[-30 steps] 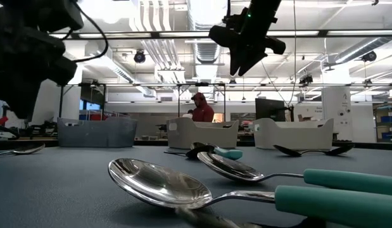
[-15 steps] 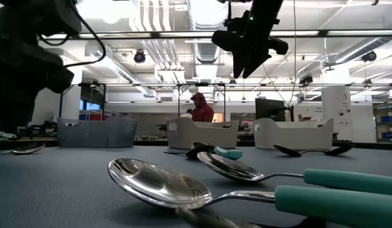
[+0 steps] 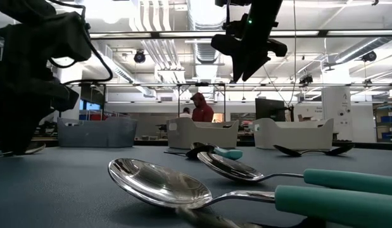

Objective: Sort silverware by color (type)
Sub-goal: Put the black spoon into the black bin

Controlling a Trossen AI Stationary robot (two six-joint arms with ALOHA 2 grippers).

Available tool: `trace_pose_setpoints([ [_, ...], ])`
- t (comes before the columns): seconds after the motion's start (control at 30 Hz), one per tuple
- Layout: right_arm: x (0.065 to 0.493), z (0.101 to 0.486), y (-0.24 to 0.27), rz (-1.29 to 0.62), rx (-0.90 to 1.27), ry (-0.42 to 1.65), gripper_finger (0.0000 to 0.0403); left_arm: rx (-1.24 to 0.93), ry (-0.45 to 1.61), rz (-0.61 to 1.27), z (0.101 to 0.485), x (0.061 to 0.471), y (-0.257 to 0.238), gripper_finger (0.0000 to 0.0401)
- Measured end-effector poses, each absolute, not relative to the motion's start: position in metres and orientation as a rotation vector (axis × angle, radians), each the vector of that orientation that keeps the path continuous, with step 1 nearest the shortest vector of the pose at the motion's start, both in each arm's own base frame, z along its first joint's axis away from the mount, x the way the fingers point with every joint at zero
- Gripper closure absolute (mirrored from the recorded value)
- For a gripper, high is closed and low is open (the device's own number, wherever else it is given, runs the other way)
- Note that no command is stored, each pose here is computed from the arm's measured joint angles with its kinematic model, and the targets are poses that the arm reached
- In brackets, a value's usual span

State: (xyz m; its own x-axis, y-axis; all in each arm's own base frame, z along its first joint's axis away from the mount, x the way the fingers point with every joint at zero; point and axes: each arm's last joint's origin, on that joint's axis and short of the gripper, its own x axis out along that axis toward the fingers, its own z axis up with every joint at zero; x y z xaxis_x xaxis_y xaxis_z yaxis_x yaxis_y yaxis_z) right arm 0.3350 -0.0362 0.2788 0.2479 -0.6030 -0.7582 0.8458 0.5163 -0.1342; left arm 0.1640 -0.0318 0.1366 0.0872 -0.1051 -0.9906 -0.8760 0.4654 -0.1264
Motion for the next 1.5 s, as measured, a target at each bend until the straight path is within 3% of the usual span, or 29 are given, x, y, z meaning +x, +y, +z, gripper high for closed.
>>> trace_pose_setpoints([
  [0.2,0.334,0.279,-0.036,-1.013,0.329,0.864,0.0282,-0.928,1.425,0.763,0.129,0.163,-0.032,0.0287],
  [0.5,0.334,0.279,-0.036,-1.014,0.327,0.868,0.0282,-0.937,1.396,0.747,0.135,0.165,-0.032,0.0395],
  [0.7,0.334,0.279,-0.036,-1.009,0.314,0.877,0.0282,-0.996,1.25,0.609,0.149,0.19,-0.036,0.0398],
  [0.87,0.333,0.279,-0.036,-1.01,0.311,0.88,0.0282,-1.001,0.988,0.491,0.167,0.217,-0.036,0.04],
  [1.17,0.333,0.279,-0.036,-1.01,0.31,0.882,0.0282,-0.636,0.816,0.726,0.221,0.235,0.021,0.04],
  [1.5,0.336,0.272,-0.036,-1.015,0.308,0.9,0.0282,-0.298,0.942,0.897,0.269,0.213,0.109,0.0401],
])
